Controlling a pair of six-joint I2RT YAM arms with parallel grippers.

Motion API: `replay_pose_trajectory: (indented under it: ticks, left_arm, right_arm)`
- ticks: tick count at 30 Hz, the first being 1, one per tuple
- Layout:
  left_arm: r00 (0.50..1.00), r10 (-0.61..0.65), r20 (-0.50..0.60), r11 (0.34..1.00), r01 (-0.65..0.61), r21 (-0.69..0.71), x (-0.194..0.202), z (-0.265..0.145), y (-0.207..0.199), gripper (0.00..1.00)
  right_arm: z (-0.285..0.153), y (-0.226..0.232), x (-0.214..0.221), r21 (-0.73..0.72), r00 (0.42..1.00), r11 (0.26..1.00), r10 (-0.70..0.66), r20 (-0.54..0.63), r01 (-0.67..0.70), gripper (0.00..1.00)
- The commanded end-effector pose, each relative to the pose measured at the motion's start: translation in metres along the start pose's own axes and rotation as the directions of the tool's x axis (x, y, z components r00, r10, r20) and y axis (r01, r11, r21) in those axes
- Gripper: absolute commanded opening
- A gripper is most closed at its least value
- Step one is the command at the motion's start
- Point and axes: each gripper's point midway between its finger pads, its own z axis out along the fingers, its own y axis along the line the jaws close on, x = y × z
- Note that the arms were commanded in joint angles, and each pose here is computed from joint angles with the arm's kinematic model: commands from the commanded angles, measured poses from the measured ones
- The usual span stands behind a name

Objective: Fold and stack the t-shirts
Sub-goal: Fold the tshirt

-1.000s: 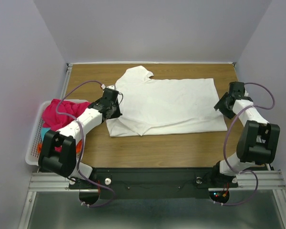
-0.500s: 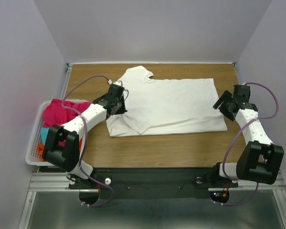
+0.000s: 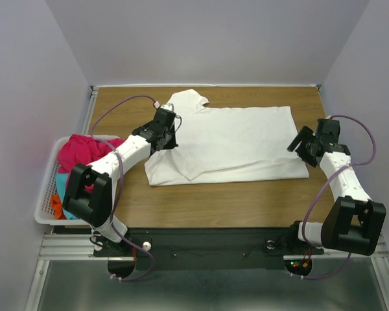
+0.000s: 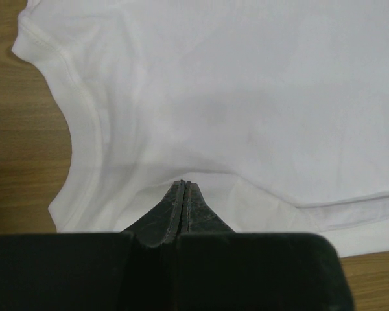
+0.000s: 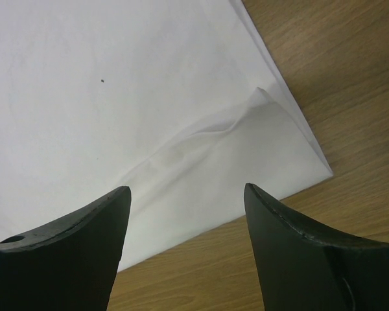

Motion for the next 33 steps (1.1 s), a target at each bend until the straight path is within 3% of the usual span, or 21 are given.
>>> replay_pose_trajectory:
  ticks: [1, 33]
  left_arm:
    - [0.997, 0.037, 0.063, 0.999, -0.036, -0.008, -0.027, -0.007, -0.009, 0.00]
    - [0.983, 0.177, 0.044, 0.984, -0.176, -0.025, -0.049, 0.024, -0.038, 0.00]
  right_arm:
    - [-0.006, 0.005, -0.006, -0.038, 0.999, 0.999, -0.019, 0.037, 0.021, 0.76]
    - [-0.009, 0.008, 0.001, -0.074, 0.999, 0.996, -0.046, 0.022, 0.048, 0.77]
